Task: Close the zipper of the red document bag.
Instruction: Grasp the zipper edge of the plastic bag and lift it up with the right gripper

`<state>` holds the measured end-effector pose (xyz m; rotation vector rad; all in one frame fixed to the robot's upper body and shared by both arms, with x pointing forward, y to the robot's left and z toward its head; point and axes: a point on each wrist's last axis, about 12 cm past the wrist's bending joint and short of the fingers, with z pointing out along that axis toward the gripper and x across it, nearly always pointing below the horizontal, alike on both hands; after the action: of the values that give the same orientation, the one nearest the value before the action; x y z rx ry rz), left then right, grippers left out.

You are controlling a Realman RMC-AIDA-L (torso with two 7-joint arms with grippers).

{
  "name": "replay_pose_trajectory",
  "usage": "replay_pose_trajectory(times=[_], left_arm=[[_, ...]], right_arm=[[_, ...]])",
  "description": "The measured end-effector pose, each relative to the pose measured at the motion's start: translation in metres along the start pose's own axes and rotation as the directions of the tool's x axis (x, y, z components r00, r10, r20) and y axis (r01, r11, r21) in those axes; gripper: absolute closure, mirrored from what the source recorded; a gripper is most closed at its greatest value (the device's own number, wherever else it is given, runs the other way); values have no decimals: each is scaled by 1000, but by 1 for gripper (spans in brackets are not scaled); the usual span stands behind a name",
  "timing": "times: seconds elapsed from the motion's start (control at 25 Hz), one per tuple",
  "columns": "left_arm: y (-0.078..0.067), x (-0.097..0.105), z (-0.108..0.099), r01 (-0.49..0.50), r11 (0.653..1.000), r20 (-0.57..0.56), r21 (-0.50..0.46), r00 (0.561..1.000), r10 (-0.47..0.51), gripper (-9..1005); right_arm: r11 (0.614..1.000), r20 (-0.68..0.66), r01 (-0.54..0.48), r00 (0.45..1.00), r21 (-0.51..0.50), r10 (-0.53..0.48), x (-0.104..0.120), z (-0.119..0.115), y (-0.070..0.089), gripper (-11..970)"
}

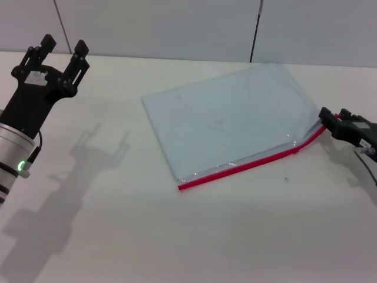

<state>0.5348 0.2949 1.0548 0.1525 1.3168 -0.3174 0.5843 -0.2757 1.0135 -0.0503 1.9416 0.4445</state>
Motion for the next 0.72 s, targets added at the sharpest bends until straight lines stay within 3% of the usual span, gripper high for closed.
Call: replay_pose_trajectory(times=[0.72], left_arm=[[0,0,0,0,1000,-1,2,1000,0,305]], right_arm=[[1000,-70,5,998,-16,-6,4,9,10,460]])
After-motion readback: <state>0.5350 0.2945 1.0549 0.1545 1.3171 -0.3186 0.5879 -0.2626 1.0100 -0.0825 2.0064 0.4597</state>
